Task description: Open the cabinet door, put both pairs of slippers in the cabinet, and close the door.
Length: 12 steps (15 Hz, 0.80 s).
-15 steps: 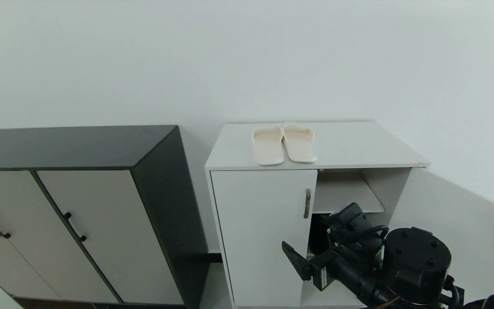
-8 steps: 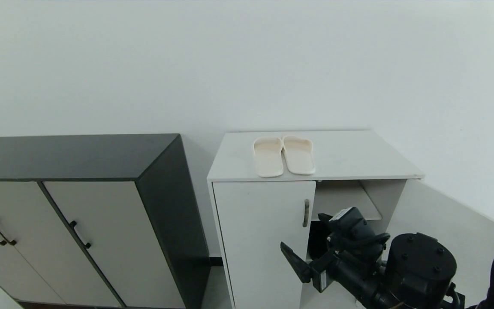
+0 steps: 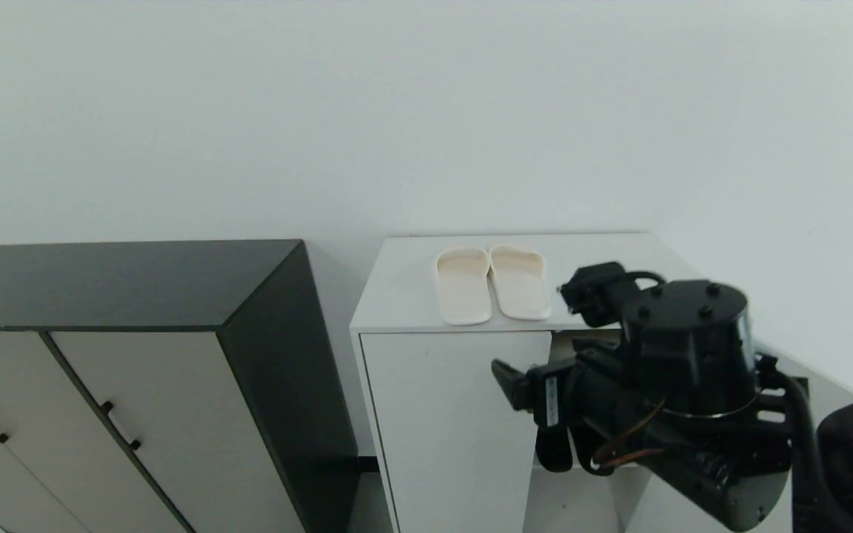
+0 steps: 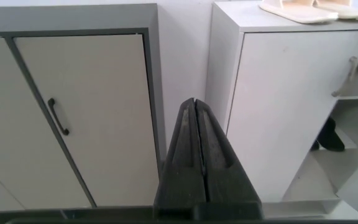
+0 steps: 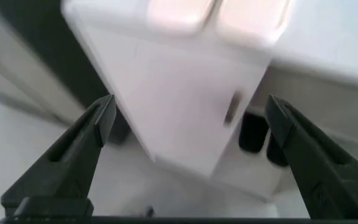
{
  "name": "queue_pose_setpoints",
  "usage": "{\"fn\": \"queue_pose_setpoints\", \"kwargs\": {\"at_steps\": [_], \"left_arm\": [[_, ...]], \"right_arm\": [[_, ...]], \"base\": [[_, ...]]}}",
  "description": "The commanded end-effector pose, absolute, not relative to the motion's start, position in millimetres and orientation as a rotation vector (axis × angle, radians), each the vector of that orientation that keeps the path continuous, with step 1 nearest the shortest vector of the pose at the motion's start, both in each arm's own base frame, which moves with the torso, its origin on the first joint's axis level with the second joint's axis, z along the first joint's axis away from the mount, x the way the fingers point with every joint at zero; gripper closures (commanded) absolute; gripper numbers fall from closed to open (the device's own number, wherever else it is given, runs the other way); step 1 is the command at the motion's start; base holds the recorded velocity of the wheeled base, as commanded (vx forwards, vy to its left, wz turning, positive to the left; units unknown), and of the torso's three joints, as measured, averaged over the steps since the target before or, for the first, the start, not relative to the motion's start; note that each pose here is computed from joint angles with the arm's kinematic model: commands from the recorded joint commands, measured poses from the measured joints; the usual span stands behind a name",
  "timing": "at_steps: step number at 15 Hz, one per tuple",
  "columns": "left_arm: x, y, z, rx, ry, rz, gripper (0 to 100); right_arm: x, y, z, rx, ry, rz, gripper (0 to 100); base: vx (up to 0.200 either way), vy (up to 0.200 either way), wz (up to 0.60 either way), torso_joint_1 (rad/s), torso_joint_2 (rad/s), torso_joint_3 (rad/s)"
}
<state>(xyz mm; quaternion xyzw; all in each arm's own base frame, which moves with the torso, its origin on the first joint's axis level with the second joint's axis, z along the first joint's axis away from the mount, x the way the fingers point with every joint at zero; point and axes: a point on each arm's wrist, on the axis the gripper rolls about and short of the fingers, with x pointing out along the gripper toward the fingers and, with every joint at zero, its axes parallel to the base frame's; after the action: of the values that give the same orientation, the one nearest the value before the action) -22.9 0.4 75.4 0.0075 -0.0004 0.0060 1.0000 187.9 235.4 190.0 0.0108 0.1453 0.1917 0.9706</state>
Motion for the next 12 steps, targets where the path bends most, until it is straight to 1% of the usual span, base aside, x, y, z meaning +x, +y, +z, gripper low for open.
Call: {"fn": "queue_pose_setpoints", "kwargs": {"at_steps": [1, 5, 8, 12], "left_arm": [[-23, 0, 75, 0.015, 0.000, 0.012, 100], [-23, 0, 75, 0.015, 0.000, 0.012, 100], [-23, 0, 75, 0.012, 0.000, 0.012, 100], [-23, 0, 75, 0.011, 0.000, 0.012, 100]], "right_arm": [[189, 238, 215, 0.085, 0.232, 0.391, 0], [209, 255, 205, 0.066, 0.242, 0.336, 0], [248, 267, 193, 0.064, 0.245, 0.255, 0], [280, 281, 181, 0.054, 0.243, 0.210, 0]], "base": [[0.200, 0.000, 0.00, 0.002, 0.01, -0.002], [0.200, 0.000, 0.00, 0.002, 0.01, 0.002], [0.000, 0.000, 0.00, 0.000, 0.00, 0.000], [0.000, 0.000, 0.00, 0.000, 0.00, 0.000]]}}
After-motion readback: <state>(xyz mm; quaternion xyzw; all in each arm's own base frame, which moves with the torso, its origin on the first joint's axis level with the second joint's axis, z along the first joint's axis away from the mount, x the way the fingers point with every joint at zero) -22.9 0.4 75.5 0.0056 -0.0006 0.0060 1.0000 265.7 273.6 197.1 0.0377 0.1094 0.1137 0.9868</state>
